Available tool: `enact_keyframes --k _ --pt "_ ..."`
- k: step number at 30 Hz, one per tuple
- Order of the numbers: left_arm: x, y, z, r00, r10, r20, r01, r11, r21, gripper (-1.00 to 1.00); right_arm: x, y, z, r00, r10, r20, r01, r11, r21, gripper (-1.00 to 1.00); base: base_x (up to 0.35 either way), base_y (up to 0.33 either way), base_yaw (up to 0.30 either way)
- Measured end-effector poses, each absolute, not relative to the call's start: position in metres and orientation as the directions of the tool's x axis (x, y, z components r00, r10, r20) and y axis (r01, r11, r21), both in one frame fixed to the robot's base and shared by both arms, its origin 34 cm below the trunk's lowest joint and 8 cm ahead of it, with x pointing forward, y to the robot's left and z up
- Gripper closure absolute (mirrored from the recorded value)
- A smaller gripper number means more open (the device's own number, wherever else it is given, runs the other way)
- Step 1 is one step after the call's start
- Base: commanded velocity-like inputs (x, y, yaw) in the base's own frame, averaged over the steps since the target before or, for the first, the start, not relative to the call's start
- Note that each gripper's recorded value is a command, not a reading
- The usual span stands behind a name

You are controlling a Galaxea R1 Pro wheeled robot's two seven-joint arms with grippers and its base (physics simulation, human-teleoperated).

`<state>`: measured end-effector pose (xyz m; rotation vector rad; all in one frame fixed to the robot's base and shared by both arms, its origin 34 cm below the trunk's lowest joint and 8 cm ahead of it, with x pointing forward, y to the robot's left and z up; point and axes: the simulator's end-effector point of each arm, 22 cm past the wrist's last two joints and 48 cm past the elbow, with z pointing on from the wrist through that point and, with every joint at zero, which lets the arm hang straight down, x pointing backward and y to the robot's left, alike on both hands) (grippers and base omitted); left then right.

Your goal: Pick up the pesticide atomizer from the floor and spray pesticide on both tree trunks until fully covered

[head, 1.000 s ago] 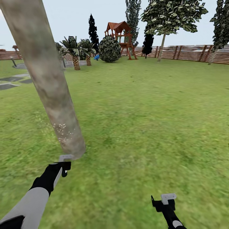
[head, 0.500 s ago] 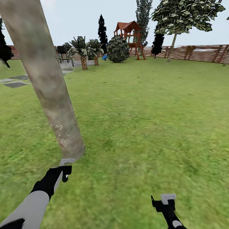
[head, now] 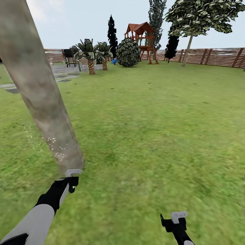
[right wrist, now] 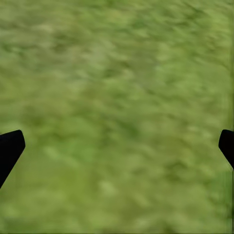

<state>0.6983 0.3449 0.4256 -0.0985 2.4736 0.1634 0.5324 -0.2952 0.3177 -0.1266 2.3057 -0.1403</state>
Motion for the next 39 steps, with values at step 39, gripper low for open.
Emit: enact_keyframes --k 39 --pt "0.691 0.361 0.421 -0.771 -0.098 -0.63 -0.18 0.981 0.068 1.0 0.56 -0.303 0.337 -0.619 -0.155 -0.77 -0.032 0.984 -0.173 -1.0 0.044 -0.154 0.164"
